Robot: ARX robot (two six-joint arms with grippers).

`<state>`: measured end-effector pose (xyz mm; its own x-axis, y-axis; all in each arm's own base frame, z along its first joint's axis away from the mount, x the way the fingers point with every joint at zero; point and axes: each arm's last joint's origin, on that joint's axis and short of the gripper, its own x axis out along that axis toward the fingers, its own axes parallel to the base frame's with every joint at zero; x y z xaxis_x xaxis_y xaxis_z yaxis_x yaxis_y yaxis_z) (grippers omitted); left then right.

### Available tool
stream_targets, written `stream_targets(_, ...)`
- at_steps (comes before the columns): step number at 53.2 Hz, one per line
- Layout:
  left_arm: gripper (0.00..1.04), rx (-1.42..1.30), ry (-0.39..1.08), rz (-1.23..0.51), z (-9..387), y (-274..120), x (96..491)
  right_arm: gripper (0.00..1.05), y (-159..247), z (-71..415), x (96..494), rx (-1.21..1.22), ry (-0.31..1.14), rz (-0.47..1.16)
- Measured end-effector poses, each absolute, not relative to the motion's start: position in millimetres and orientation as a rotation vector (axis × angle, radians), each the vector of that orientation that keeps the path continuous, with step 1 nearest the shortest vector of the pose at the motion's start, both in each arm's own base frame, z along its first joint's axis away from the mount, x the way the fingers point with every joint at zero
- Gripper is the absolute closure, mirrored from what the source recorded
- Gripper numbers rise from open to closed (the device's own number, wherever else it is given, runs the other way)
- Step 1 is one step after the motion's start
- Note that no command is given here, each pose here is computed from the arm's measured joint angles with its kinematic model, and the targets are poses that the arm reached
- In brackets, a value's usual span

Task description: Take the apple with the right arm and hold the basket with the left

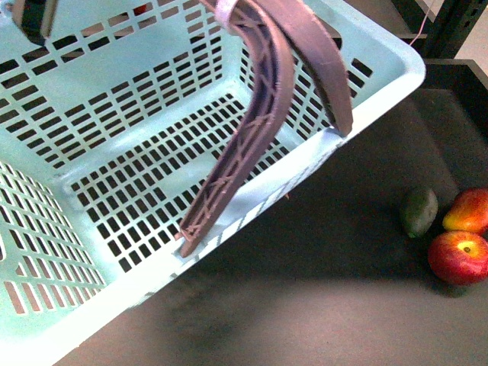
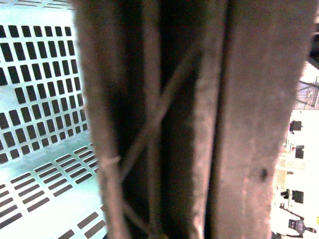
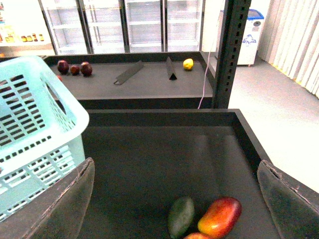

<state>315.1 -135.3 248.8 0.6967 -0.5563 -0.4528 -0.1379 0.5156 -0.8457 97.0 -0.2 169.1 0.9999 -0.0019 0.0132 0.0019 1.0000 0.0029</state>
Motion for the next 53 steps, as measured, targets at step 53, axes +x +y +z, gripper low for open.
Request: stream_targets(53,0.9,-0.863,0.882,-0.46,254,-192,299,0.09,0,169,97,0.003,-0.013,-0.002)
